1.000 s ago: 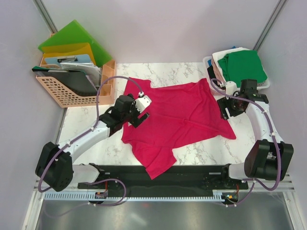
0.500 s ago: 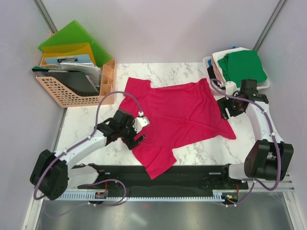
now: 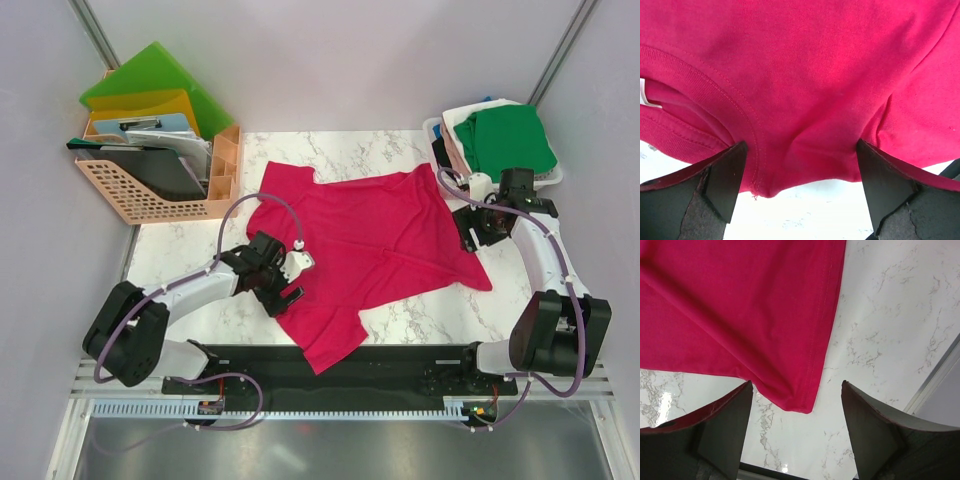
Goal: Fold and stack the t-shirts
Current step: Flatten out the tshirt
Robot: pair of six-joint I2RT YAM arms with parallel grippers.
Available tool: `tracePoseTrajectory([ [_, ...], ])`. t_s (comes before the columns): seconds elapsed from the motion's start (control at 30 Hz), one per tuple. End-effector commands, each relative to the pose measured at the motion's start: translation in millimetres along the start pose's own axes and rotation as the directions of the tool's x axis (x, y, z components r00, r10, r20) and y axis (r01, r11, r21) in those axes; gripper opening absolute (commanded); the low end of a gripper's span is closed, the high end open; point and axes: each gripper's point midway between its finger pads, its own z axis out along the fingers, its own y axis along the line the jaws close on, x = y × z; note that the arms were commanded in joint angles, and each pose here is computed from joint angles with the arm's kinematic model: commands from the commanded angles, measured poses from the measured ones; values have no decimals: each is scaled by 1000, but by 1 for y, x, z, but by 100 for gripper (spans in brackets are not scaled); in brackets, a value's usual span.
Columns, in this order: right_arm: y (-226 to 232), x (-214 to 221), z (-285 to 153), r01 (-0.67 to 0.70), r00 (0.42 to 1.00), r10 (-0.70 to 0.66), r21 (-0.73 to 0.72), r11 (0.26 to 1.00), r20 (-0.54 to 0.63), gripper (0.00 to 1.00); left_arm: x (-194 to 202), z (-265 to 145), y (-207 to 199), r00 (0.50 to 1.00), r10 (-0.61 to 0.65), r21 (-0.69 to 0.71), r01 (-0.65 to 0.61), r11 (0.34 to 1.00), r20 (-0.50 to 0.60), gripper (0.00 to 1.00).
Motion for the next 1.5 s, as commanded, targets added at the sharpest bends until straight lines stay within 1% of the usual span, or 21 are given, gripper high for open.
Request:
tracePoseTrajectory([
  [0.0,-9,-10,-10,28,998,-30,49,998,46,79,1,-10,5,999,33,-32,-33,999,-15,97],
  [0.1,-13,-13,-12,39,998,-42,65,997,44,79,2,-21,6,999,47,-49,-48,998,-19,97],
  [0.17,-15,-16,-13,43,998,-46,71,997,48,79,8,-28,5,997,58,-44,-60,997,-42,98],
  [0.2,-17,-19,-14,43,997,-47,75,996,56,79,7,-32,4,997,68,-50,-69,996,-32,98],
  [0.37,-19,-24,-14,45,997,-50,77,996,62,80,17,-47,13,992,102,-110,-109,988,-68,99],
  [0.5,-19,-23,-10,40,997,-44,70,997,59,79,2,-59,13,996,91,-132,-89,987,6,99],
  [0.57,-18,-21,-6,37,998,-40,61,997,51,79,-18,-66,10,994,75,-116,-65,991,83,99],
  [0.63,-15,-17,-1,34,998,-36,52,998,44,79,-36,-71,11,988,59,-111,-43,993,146,99],
  [0.73,-14,-11,3,29,999,-31,46,999,30,79,-59,-82,19,972,59,-151,-25,988,228,100],
  [0.8,-13,-7,5,28,999,-29,45,999,22,79,-73,-87,20,959,63,-154,-21,988,275,100],
  [0.83,-12,-7,5,29,999,-30,47,998,26,79,-76,-87,20,958,62,-150,-19,988,281,100],
  [0.93,-13,-7,8,22,999,-24,47,999,25,80,-78,-73,17,963,49,-112,-19,994,265,100],
  [1.0,-13,-7,10,17,1000,-19,44,999,25,79,-75,-57,13,972,37,-72,-21,997,234,100],
  [1.2,-15,-2,16,18,1000,-18,52,999,2,79,-80,-33,11,974,48,-35,-42,999,223,100],
  [1.3,-15,-1,17,14,1000,-14,52,999,-1,79,-74,-20,9,982,50,-9,-49,999,181,100],
  [1.37,-16,-1,17,17,1000,-17,54,998,2,79,-62,-9,8,989,51,4,-52,999,137,100],
  [1.47,-16,-2,17,18,1000,-18,55,998,4,79,-54,-5,8,992,58,-1,-58,998,113,100],
])
